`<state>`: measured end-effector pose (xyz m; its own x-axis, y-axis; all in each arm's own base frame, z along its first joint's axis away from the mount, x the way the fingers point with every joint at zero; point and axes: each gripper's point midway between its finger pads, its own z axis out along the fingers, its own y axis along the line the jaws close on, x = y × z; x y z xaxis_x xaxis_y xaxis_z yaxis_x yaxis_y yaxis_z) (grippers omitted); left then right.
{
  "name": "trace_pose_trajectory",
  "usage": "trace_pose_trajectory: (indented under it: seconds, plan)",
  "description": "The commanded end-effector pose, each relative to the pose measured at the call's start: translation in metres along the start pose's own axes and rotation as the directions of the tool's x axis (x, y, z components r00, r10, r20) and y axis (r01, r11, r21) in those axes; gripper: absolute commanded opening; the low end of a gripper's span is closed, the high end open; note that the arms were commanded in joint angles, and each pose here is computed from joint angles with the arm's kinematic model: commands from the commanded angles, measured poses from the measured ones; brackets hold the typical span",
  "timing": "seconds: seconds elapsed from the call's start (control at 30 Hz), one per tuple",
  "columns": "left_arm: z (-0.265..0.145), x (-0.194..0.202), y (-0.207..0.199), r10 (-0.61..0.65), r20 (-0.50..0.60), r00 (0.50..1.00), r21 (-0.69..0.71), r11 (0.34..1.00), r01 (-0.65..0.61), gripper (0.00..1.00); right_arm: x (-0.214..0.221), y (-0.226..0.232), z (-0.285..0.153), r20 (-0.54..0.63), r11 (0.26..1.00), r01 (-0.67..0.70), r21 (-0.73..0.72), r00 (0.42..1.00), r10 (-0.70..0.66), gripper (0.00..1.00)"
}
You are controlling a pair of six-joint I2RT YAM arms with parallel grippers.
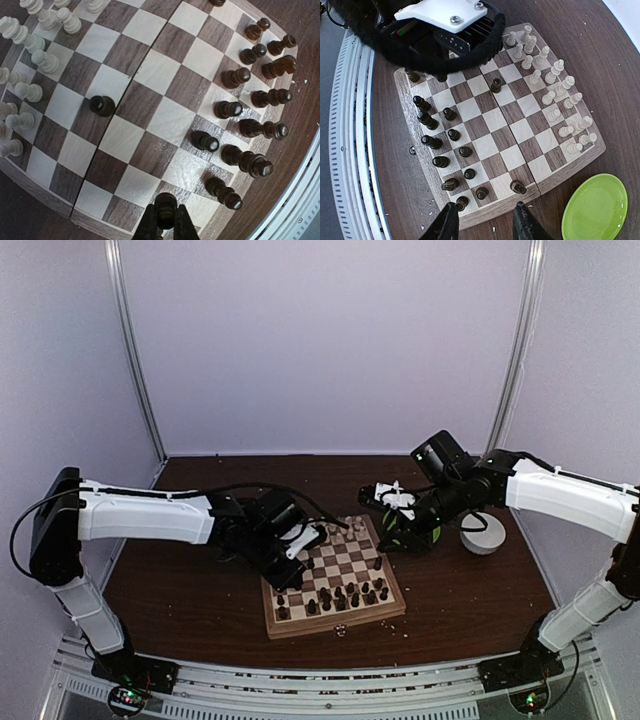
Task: Set up the chess pieces on the board
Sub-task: Place the pawn at g7.
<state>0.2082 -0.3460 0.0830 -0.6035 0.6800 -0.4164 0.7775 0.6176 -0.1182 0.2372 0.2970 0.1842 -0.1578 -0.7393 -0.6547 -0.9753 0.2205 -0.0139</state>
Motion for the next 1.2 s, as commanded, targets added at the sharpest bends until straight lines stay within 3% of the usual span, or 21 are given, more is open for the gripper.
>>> trace_pose_trajectory:
  seconds: [0.0,0.77,0.97,1.17]
  plan:
    - [0.005,0.005,-0.009,0.029,-0.018,0.999,0.043,0.999,-0.028,0.00,0.004,0.000,-0.001,-0.007,1.000,0.002,-0.003,1.000,-0.002,0.37]
    - [0.027,0.030,-0.012,0.056,-0.122,0.991,0.053,0.997,-0.050,0.00,0.005,0.001,0.000,-0.012,1.000,0.005,-0.007,1.000,-0.005,0.38]
    - [0.017,0.025,-0.009,0.063,-0.106,0.992,0.030,0.998,-0.060,0.20,0.005,0.001,0.000,-0.011,1.000,0.005,-0.008,1.000,-0.005,0.38]
    - [-0.003,-0.005,-0.007,0.077,-0.024,0.997,-0.007,0.997,-0.077,0.23,0.005,0.001,0.000,-0.012,1.000,0.003,-0.011,1.000,-0.003,0.38]
